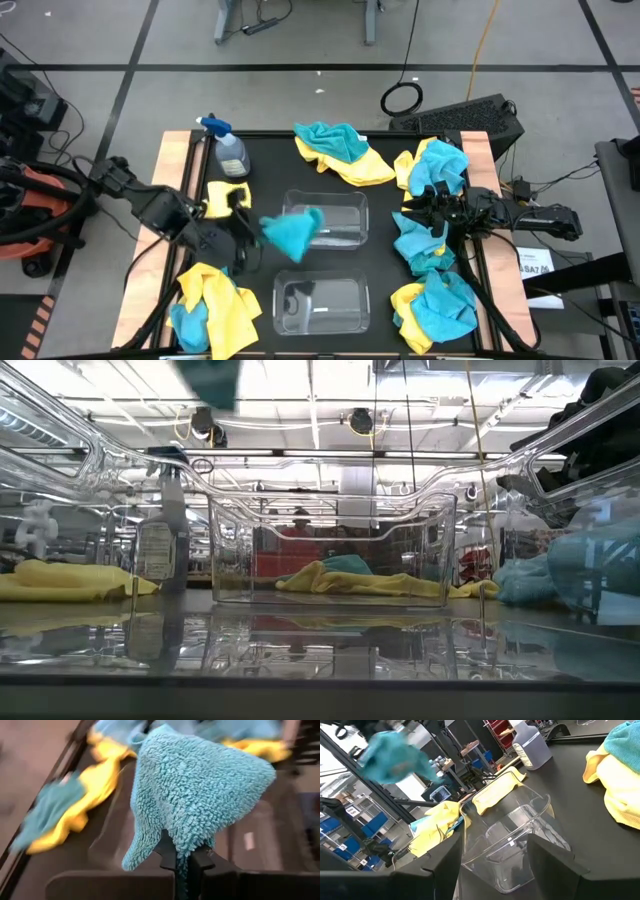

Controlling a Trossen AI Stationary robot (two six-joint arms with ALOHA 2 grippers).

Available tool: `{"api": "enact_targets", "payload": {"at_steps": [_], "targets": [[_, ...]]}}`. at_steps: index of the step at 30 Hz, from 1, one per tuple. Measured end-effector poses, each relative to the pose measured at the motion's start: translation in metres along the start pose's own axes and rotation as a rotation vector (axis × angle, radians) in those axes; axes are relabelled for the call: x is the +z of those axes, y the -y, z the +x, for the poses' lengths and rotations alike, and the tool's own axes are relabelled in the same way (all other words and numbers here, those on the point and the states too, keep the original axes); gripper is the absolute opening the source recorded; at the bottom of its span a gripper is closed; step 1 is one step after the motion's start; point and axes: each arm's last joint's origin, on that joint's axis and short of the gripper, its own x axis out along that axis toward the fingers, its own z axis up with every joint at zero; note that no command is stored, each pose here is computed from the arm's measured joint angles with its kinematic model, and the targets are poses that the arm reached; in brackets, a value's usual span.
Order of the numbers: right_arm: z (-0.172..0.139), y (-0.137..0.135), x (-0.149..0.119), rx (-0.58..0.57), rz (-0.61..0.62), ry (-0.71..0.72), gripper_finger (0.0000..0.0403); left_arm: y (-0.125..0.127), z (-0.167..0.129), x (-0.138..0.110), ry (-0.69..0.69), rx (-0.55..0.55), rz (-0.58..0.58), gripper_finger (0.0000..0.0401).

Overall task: Sort microfiber towel by color & place in baskets
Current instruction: Put the blue microfiber cloth into the bottom transparent bin

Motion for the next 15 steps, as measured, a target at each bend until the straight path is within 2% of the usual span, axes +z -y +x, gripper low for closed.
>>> {"api": "enact_targets", "payload": {"at_steps": [4,7,15], "targets": [[0.0,0.0,0.0,0.0,0.0,0.001,0.0215,0.023,0.006,0.013,0.108,-0.165,0.083,0.0007],[0.0,0.0,0.0,0.0,0.0,0.001,0.0215,0.04,0.017,0.016,0.133,-0.239,0.133,0.0008],[0.0,0.0,0.0,0.001,0.0,0.0,0.0215,0.074,0.071,0.004,-0.026,-0.308,0.144,0.001]]}}
